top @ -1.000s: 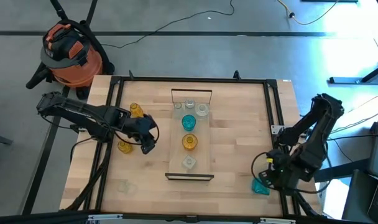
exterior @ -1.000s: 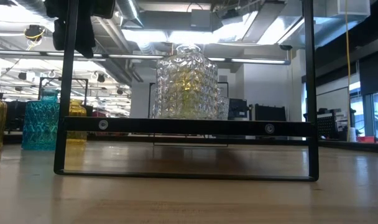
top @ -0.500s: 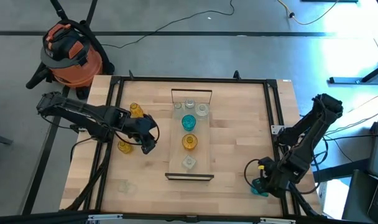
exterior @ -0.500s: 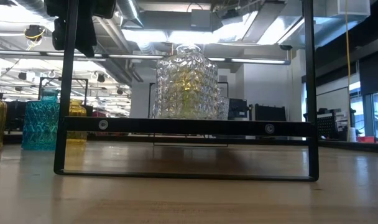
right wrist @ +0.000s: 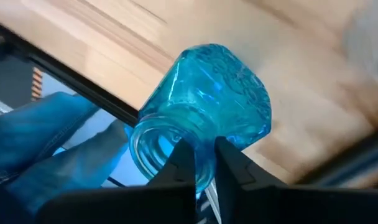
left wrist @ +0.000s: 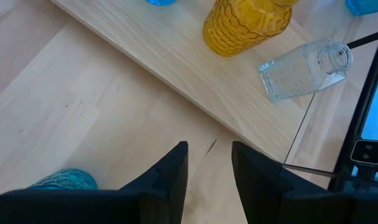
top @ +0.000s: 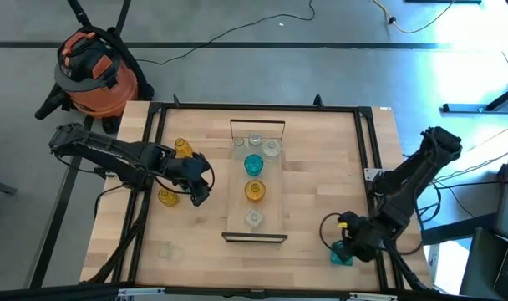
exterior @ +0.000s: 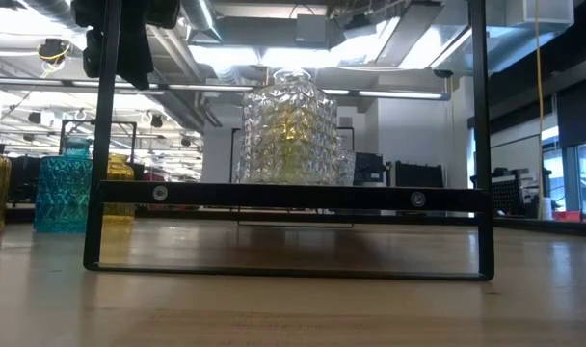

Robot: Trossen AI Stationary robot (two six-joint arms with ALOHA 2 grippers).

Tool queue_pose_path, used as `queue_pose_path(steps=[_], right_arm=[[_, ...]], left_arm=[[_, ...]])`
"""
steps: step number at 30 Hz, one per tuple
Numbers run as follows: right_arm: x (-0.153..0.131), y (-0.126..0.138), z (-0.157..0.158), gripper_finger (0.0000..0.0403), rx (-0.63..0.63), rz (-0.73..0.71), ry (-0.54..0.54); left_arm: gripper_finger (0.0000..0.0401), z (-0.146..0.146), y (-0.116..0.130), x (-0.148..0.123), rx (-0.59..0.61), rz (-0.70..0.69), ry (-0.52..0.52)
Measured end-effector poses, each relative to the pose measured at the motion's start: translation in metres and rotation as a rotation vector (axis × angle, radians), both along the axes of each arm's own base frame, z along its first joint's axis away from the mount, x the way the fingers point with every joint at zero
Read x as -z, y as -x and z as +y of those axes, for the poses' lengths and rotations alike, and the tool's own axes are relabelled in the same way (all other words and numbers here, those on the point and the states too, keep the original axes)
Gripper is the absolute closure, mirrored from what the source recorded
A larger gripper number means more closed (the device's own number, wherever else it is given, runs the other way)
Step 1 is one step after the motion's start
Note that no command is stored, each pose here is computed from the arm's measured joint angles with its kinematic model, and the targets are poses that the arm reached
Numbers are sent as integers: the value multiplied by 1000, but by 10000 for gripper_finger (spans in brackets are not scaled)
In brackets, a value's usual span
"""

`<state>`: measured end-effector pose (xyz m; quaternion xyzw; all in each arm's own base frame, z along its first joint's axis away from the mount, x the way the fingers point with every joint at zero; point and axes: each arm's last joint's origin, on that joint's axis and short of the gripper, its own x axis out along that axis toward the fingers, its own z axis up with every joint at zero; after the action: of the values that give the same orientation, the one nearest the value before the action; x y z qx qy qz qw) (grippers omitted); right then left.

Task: Sort vases onto shelf
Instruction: Put the blue vase on the shelf aligned with the other blue vase

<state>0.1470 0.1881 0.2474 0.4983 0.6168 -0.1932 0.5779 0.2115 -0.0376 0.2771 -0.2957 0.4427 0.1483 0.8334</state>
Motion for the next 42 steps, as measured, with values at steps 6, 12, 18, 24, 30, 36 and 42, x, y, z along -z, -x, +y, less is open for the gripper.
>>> queue_pose_path(steps=[6, 12, 18, 24, 30, 36, 42], right_arm=[[-9, -30, -25, 391, -6, -98, 43], [-25, -56, -56, 396, -19, -186, 106], [-40, -67, -91, 399, -66, -172, 203], [-50, -86, -139, 400, -69, -255, 266], [-57, -104, -191, 401, -21, -349, 280], [-57, -119, -231, 401, -38, -373, 263], [-58, -151, -247, 401, -131, -395, 247]], left_arm=[[284, 0, 0, 0, 0, -2, 0], [284, -1, 0, 0, -6, -1, 25], [284, -1, 0, 0, -10, 2, 44], [284, -1, 0, 0, -11, 2, 45], [284, -1, 0, 0, -27, 3, 56], [284, -1, 0, 0, -31, 3, 58], [284, -1, 0, 0, -31, 3, 58]])
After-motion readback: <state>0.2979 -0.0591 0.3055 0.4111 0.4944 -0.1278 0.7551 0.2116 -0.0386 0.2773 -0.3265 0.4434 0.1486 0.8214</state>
